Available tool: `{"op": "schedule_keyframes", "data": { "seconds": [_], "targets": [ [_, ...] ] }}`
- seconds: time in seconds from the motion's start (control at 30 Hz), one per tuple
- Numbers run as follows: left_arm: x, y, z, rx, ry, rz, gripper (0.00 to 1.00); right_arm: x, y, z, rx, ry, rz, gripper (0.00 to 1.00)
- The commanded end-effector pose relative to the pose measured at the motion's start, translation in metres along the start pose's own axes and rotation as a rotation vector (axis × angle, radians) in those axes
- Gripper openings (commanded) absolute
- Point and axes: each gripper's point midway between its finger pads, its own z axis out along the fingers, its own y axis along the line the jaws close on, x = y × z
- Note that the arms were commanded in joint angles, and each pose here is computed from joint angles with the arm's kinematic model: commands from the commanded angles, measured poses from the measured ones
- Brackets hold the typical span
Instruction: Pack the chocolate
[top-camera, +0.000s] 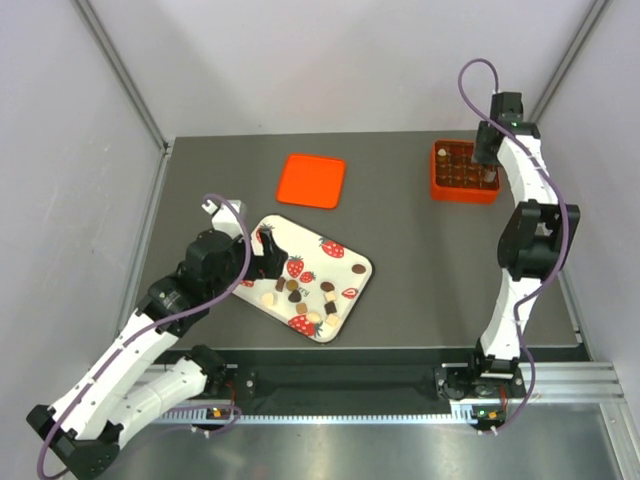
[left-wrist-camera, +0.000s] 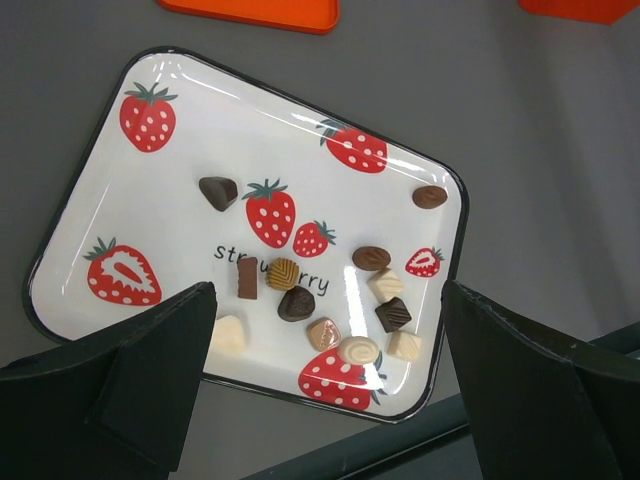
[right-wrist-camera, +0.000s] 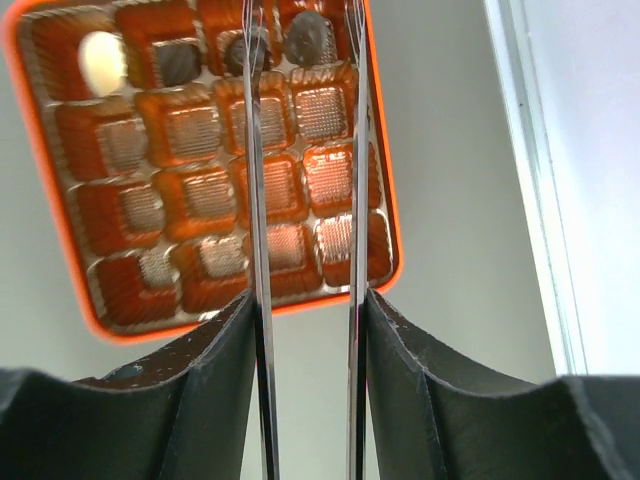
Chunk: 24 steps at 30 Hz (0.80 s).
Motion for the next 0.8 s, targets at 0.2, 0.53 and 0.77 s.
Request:
{"op": "schedule_keyframes", "data": {
  "seconds": [0.2,0.53,0.77],
  "targets": [
    [-0.027,-0.009,-0.022,0.050,-0.101,-0.012,0.99,0.019,0.089,-0.161,-0.284,-0.188,-0.127,0.43],
    [-0.038,-0.010,-0.035,0.060,-0.143,-0.009,0.99,0.190,0.191,-0.258,-0.700,-0.105,-0.499,0.45],
    [-0.052,-0.010,-0.043,0.052,-0.179,-0.001,0.99,0.272,0.186,-0.260,-0.642,-0.005,-0.708,0.45]
  ]
}}
